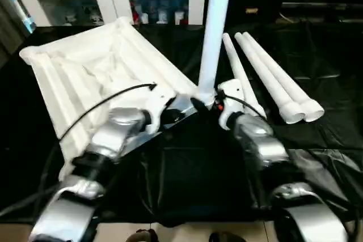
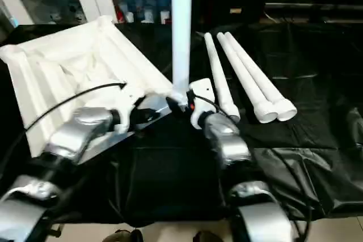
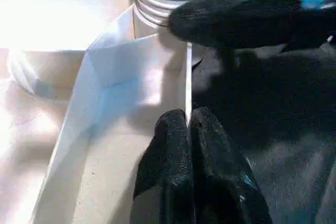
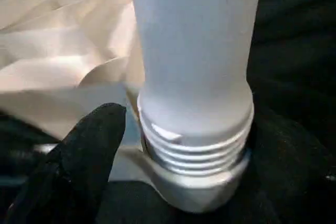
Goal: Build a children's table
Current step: Rotate leg to tighten
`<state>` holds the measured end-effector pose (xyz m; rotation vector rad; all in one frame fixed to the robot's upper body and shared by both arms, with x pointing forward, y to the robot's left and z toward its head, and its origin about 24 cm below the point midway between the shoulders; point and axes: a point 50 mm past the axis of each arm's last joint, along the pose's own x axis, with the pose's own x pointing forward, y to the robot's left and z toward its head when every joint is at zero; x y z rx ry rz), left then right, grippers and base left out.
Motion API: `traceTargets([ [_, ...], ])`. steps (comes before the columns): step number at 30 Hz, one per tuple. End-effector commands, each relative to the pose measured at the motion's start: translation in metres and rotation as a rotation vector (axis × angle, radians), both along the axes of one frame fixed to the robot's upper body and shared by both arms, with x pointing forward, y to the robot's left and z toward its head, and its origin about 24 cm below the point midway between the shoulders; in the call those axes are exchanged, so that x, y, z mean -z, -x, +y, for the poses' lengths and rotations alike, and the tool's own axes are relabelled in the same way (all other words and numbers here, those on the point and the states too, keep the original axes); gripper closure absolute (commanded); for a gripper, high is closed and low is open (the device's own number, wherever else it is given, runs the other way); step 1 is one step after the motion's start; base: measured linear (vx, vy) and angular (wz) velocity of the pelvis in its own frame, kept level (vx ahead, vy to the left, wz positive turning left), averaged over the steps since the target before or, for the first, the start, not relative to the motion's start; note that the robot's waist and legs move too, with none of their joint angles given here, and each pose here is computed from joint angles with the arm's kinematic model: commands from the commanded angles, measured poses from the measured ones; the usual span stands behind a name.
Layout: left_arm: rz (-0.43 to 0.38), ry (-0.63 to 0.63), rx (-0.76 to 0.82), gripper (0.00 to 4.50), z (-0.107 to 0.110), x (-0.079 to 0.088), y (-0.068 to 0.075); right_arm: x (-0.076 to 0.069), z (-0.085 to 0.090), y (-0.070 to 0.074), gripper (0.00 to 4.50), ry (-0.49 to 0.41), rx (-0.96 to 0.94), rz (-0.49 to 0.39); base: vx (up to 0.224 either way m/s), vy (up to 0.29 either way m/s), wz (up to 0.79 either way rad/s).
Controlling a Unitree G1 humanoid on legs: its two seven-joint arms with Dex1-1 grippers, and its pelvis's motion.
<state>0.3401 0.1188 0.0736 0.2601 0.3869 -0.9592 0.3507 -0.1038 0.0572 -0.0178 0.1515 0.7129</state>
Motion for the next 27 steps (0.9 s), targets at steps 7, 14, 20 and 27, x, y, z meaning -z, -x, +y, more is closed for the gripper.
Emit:
traceTargets([
  [7, 0.085, -0.003, 0.284, 4.50, 0.007, 0.004, 0.025, -0.008, -0.010, 0.022, 0.62, 0.060, -0.358, 0.013, 0.000, 0.000, 0.00],
  [14, 0.109, -0.002, 0.353, 4.50, 0.017, 0.001, 0.031, -0.010, -0.019, 0.030, 0.62, 0.100, -0.457, 0.030, 0.000, 0.000, 0.00],
  [20, 0.113, -0.016, 0.346, 4.50, 0.025, -0.001, 0.032, -0.009, -0.020, 0.031, 1.18, 0.115, -0.475, 0.047, 0.000, 0.000, 0.00],
  [27, 0.109, -0.021, 0.290, 4.50, 0.026, 0.002, 0.029, 0.000, -0.014, 0.033, 1.69, 0.102, -0.428, 0.082, 0.000, 0.000, 0.00],
])
